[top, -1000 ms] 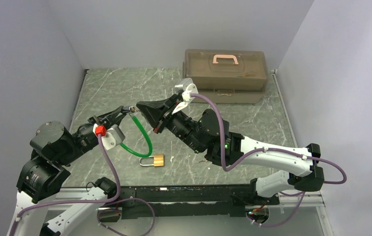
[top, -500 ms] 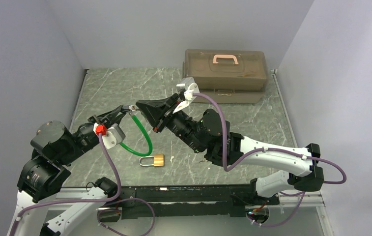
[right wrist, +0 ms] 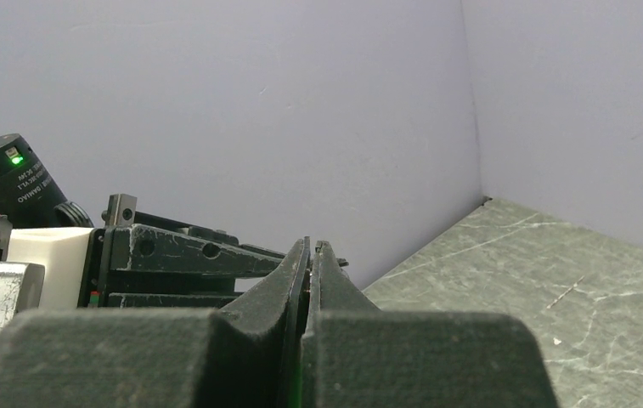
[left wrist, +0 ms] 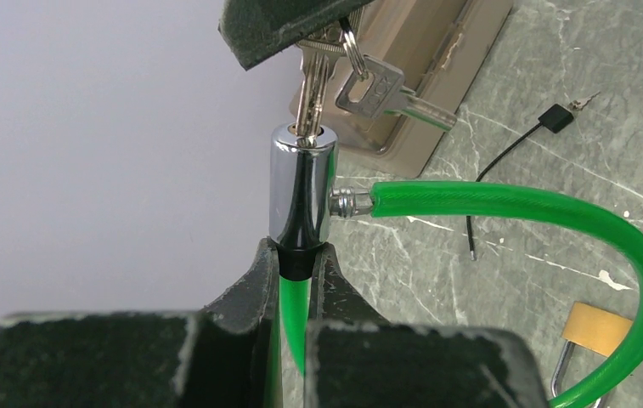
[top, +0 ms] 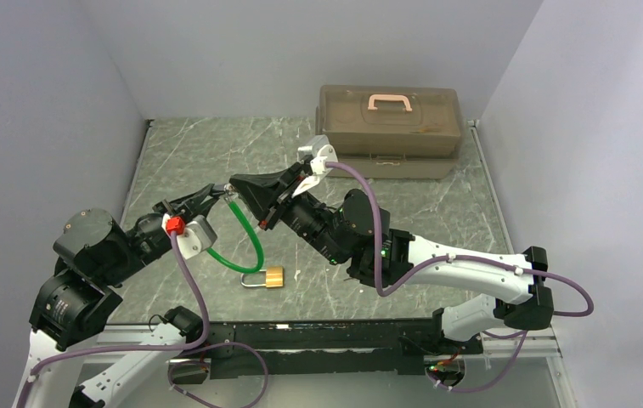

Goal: Unlock with the key
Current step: Unlock the lock.

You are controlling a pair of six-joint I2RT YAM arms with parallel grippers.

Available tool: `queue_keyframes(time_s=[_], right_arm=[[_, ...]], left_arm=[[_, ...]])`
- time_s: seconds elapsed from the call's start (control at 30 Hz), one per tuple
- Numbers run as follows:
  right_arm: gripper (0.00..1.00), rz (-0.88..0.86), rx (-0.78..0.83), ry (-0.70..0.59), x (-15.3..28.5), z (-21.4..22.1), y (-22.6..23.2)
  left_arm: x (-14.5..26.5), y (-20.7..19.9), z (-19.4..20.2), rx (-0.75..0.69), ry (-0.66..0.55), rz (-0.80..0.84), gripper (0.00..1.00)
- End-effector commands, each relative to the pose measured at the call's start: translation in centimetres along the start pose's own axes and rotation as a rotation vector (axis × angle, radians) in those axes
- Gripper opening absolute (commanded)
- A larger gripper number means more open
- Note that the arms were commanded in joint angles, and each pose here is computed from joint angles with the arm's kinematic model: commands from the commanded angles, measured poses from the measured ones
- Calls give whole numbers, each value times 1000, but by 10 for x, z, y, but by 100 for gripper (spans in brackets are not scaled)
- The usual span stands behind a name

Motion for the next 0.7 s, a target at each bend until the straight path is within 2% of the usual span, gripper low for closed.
queue_keyframes(time_s=[0.0,0.67], right_arm=[[0,25,-47,-89,-4,-27,-2],[0,52,-59,-55,-4,-17,-4]], left_arm=[[8,11,-28,-29,-116,-38,0],[12,10,-26,-38,-119,-52,0]])
Point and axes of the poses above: each gripper's point midway between its finger pads, its own x axis back along the fingers, its own y axis along the line the jaws close on, z = x × y, the point moved 6 cm from there along x, back along the fingers, and after that the axes turned 10 degrees about x, right-handed, at the moved point
